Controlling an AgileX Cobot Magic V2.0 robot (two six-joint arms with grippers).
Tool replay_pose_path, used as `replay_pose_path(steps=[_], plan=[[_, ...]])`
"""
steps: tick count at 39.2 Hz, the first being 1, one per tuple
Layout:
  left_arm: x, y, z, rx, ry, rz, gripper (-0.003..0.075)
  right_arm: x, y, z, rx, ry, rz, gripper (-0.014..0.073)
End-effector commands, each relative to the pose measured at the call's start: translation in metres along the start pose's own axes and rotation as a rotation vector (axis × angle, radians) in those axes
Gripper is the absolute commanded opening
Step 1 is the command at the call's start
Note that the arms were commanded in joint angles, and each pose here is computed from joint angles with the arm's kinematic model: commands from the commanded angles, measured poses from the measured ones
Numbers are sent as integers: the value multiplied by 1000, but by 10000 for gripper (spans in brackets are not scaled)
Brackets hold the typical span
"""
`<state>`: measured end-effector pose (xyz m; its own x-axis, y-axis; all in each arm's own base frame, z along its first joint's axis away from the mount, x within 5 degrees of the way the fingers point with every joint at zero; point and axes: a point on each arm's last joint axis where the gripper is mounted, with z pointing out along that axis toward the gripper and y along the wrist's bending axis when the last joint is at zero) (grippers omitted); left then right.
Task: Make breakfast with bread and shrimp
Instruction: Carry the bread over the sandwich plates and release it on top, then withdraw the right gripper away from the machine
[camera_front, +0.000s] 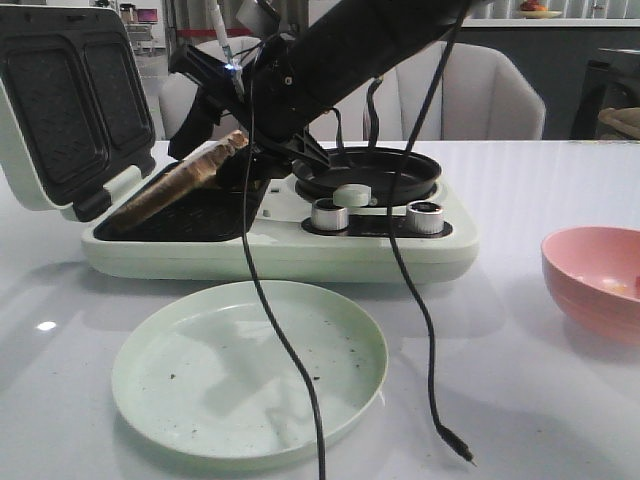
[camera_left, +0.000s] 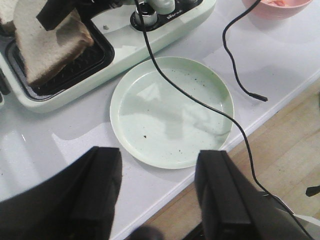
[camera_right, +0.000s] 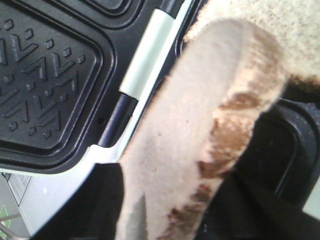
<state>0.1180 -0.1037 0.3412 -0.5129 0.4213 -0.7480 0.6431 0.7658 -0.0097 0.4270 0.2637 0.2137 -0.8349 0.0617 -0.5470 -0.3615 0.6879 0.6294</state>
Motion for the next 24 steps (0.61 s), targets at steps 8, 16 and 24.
replay_pose_path(steps=[8,16,24], plan=[[-13,-1,-8,7,-101,4,402,-32,23,-49,-82,-60,-33,561],[-13,-1,-8,7,-101,4,401,-36,40,-84,-28,-17,-217,561],[-13,-1,-8,7,-99,4,401,-36,58,-128,100,15,-317,561]])
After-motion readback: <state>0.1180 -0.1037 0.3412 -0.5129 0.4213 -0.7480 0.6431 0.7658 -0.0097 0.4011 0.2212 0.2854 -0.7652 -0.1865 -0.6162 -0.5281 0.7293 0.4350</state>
